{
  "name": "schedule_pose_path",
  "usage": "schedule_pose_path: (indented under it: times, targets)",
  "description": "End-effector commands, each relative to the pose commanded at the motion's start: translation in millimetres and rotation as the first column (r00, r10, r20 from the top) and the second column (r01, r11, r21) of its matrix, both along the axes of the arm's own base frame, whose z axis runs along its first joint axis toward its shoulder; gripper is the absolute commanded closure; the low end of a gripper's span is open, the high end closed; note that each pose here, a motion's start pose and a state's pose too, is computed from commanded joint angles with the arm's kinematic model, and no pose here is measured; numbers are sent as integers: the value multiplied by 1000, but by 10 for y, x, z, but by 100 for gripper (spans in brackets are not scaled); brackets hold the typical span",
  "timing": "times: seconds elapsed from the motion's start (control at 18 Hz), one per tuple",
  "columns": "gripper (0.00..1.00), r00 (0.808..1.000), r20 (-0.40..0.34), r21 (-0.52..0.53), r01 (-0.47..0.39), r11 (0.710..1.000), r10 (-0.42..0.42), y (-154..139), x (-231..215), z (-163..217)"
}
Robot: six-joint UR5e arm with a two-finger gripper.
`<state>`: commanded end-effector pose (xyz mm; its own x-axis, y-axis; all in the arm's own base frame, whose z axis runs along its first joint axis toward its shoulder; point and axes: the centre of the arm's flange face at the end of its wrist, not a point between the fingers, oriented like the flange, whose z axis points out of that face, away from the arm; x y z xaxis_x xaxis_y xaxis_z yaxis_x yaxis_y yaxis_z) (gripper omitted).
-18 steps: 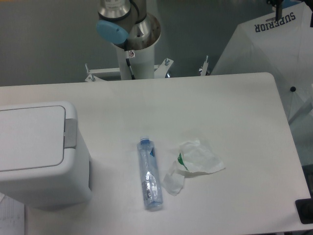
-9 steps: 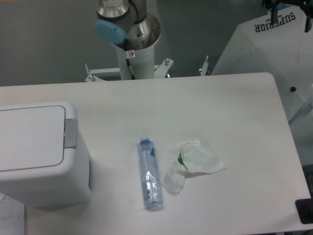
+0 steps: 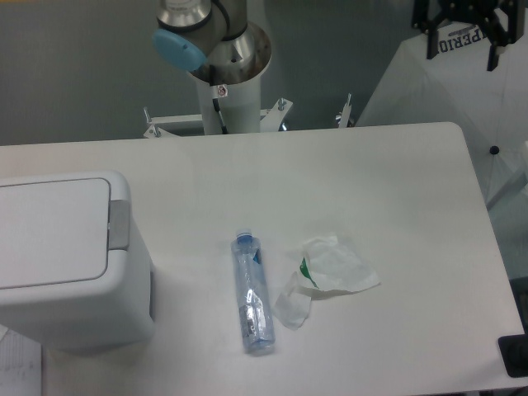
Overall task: Open the trash can
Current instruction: 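Move the open gripper across the table toward the white trash can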
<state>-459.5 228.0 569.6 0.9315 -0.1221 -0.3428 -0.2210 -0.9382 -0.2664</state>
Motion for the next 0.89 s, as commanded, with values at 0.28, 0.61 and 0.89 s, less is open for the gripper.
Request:
schedule_pose_path:
  times: [0.28,0.61,0.89]
  targets:
    - [0,995,40,27,-90,996,89,64,93,-44]
    - [0,981,112,94,-169,981,158,405,270,-49]
    - [0,948,174,149,-293,944,267,757,474,-19]
